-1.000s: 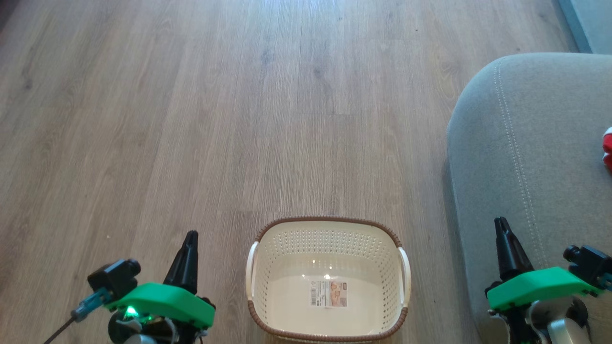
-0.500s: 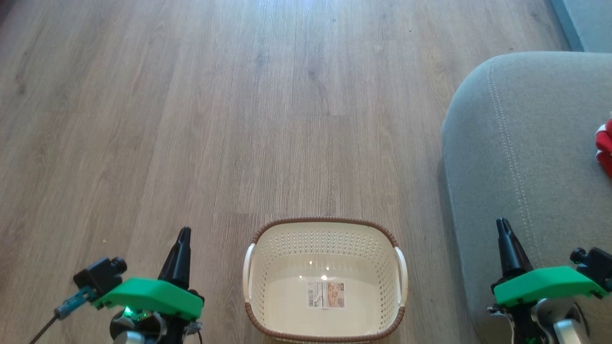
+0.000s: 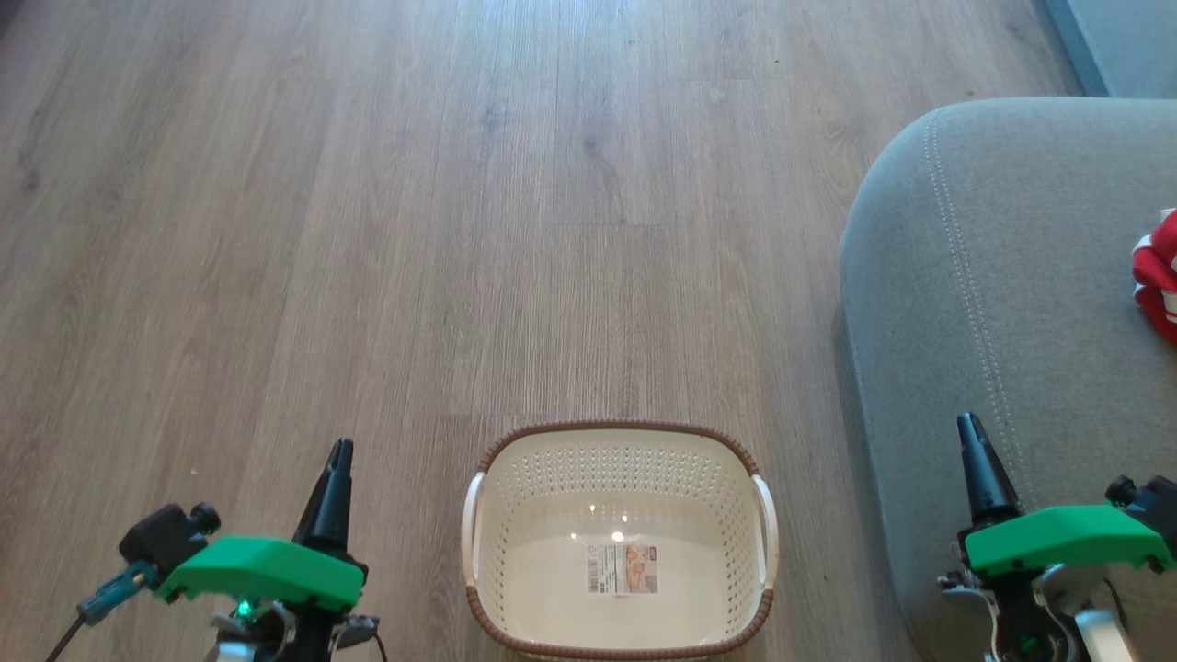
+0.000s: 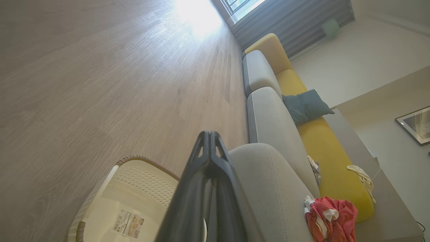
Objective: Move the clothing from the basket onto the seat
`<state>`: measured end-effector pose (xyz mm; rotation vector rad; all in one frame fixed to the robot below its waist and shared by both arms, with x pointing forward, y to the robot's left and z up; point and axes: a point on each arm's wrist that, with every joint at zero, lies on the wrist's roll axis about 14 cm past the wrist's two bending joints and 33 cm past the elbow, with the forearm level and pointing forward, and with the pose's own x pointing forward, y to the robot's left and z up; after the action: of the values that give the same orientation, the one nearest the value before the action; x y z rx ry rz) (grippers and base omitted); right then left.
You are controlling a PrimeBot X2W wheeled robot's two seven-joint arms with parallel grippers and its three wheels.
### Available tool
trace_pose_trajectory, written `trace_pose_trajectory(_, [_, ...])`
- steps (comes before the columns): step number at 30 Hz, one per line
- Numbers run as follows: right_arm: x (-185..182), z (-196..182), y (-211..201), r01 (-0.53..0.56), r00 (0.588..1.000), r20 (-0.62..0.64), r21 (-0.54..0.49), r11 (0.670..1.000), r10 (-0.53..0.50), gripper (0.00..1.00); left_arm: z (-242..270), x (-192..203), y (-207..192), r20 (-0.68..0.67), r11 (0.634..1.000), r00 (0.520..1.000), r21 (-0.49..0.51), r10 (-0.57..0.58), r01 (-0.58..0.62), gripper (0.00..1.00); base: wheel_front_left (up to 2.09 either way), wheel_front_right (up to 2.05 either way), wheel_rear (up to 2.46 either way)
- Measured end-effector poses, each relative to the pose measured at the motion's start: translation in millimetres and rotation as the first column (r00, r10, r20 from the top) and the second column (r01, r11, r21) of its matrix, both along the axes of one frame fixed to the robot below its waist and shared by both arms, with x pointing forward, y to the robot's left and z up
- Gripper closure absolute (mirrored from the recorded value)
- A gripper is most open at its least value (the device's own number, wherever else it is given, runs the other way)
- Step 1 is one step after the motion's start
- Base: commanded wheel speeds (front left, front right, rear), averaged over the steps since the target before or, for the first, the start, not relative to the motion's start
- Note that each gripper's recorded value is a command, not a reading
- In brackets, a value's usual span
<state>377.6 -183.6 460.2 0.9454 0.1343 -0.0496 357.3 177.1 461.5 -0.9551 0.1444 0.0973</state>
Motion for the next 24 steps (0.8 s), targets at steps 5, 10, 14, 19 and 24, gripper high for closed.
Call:
trace_pose_trajectory(5, [1,3,-3,0.015,1.000,0.004,0.052,0.999,-0.015,1.00,-1,1,0,-0.005,0.999,1.000,-0.054,0.000,-0.001,1.00,0.00,0.00,0.00])
trace_pose_trajectory(10, [0,2,-4,0.025,1.000,-0.002,0.106,0.994,-0.025,1.00,0,2,-1,-0.002,0.994,1.000,-0.108,0.002,-0.003,1.00,0.00,0.00,0.00])
trace_pose_trajectory(14, [-1,2,-7,0.034,0.999,-0.006,0.148,0.988,-0.034,1.00,-1,2,3,-0.007,0.988,1.000,-0.151,0.012,-0.013,1.00,0.00,0.00,0.00])
trace_pose_trajectory(19, [-2,2,-10,0.048,0.999,-0.008,0.191,0.980,-0.047,1.00,0,3,2,-0.002,0.981,1.000,-0.195,0.011,-0.011,1.00,0.00,0.00,0.00])
trace_pose_trajectory(24, [-3,3,-13,0.061,0.998,-0.011,0.242,0.968,-0.061,1.00,1,4,1,-0.002,0.968,1.000,-0.249,0.010,-0.011,1.00,0.00,0.00,0.00])
